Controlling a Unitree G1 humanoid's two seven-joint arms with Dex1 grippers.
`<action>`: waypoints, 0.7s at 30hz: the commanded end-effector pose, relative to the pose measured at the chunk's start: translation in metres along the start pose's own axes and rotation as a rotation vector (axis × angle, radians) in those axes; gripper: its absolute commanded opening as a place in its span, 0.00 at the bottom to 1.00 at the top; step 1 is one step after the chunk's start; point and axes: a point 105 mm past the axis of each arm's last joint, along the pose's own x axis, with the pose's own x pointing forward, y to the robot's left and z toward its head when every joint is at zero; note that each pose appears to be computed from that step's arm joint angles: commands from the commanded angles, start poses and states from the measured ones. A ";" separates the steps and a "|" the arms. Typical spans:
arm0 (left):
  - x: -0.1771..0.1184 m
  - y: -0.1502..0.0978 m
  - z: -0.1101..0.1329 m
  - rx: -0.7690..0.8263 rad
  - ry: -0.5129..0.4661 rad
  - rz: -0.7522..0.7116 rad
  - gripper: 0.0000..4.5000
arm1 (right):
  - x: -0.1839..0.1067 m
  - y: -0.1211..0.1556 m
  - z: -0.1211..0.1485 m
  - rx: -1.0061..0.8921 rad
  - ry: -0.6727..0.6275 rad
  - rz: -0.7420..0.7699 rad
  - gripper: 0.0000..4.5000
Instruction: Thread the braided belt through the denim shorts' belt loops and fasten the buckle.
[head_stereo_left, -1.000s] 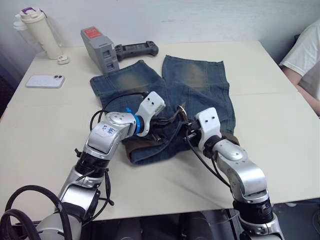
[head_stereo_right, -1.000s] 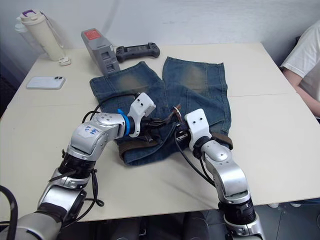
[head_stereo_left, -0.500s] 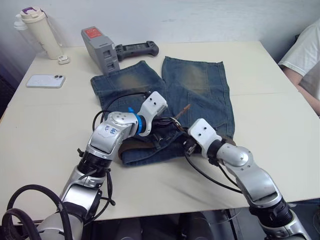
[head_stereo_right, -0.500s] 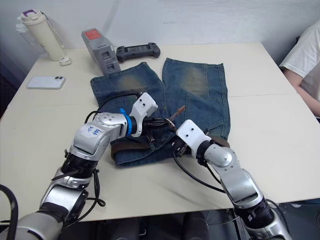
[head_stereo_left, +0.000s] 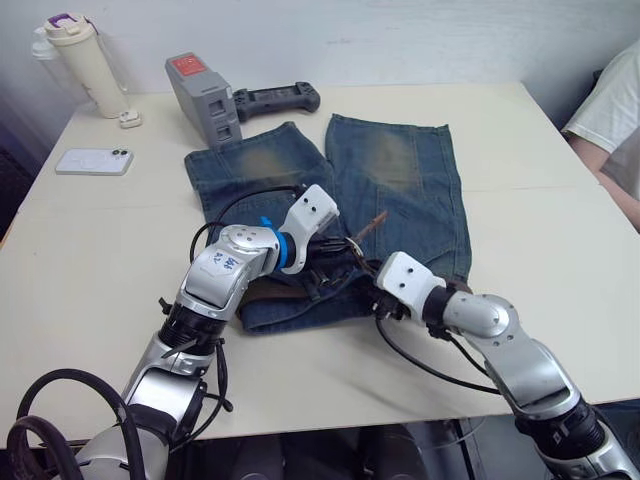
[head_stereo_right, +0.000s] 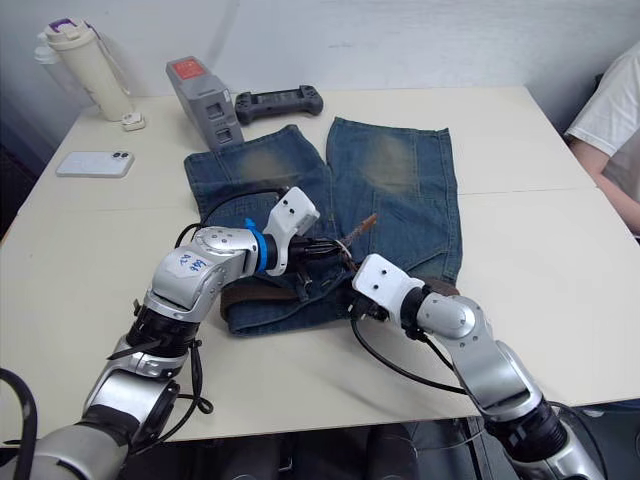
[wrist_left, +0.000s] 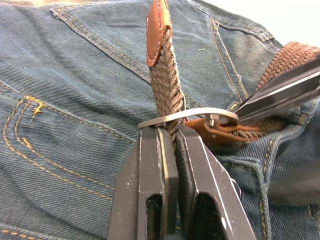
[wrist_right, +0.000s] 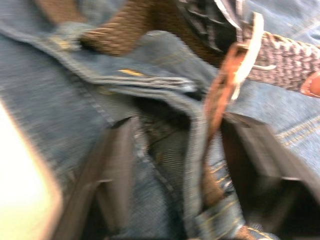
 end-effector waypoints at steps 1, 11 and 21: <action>-0.002 -0.002 0.010 0.037 -0.035 0.000 0.00 | -0.021 -0.014 0.023 -0.075 -0.063 -0.008 0.99; 0.001 -0.008 0.011 0.061 -0.036 -0.033 0.00 | -0.045 -0.084 0.034 -0.323 -0.024 -0.116 0.99; -0.002 -0.018 0.025 0.165 -0.082 -0.080 0.00 | -0.014 -0.097 0.017 -0.593 0.047 0.013 0.99</action>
